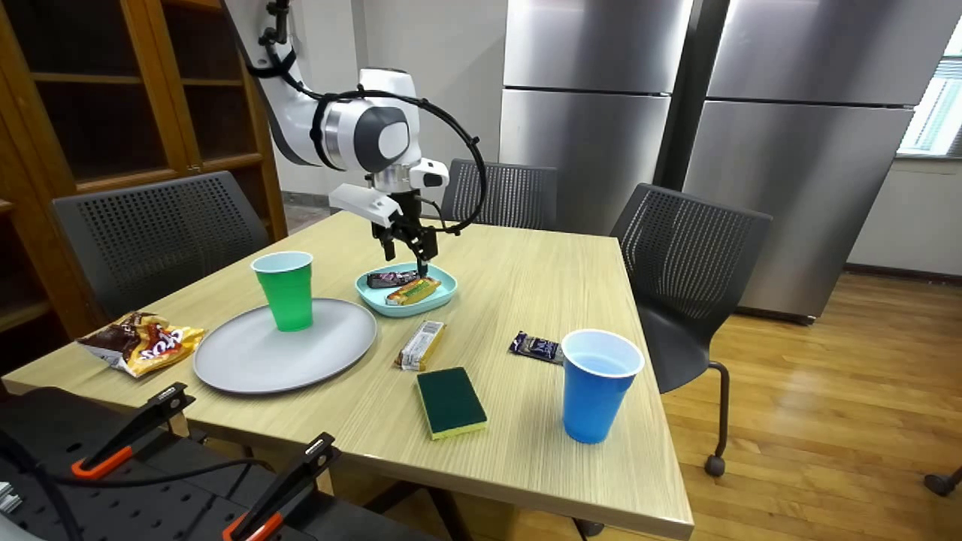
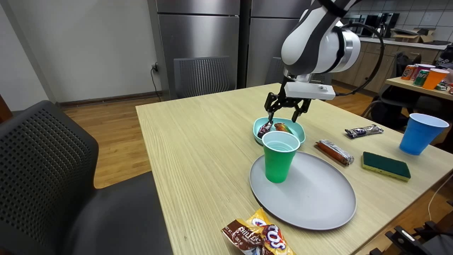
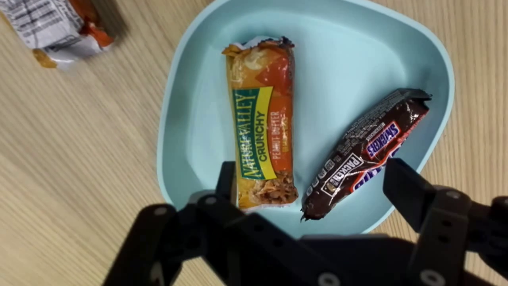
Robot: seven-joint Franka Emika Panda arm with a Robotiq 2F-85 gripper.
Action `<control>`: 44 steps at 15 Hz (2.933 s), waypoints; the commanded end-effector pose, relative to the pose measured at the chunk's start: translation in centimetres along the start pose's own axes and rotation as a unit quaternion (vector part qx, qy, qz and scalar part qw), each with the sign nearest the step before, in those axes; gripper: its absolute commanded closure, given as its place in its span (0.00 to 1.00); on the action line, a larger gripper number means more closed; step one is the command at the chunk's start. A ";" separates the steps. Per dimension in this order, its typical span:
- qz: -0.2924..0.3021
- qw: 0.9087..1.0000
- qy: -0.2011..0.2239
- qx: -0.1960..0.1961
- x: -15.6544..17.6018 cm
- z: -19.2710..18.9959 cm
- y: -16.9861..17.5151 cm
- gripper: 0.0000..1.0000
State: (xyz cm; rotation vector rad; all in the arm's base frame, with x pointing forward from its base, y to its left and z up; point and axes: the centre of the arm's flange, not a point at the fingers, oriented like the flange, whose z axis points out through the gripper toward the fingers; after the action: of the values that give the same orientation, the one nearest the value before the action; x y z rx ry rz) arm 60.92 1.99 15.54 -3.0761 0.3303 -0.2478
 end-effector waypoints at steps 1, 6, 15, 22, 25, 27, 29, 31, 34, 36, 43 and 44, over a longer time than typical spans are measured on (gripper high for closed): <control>-0.047 0.999 0.002 -0.006 -1.3 -2.6 0.7 0.00; -0.167 0.986 -0.002 -0.006 -2.9 -4.9 3.2 0.00; -0.225 0.974 -0.010 -0.005 -3.4 -4.5 6.1 0.00; -0.229 0.973 -0.005 -0.003 -3.8 -4.6 6.0 0.00; -0.210 0.978 -0.008 0.009 -4.6 -5.1 7.3 0.00; -0.204 0.979 -0.008 0.016 -5.1 -5.3 8.2 0.00; -0.192 0.981 -0.007 0.022 -5.4 -5.1 9.0 0.00; -0.184 0.982 -0.008 0.030 -5.8 -4.5 9.7 0.00; -0.175 0.984 -0.007 0.032 -6.4 -3.8 10.8 0.00; -0.169 0.985 -0.001 0.027 -7.0 -3.2 11.6 0.00; -0.154 0.988 -0.004 0.019 -8.6 0.3 13.0 0.00; -0.153 0.988 -0.007 0.018 -8.8 0.9 13.1 0.00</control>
State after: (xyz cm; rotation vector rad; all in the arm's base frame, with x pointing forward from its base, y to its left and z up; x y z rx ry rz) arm 50.47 -8.62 13.86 -3.0816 -0.1352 -0.2240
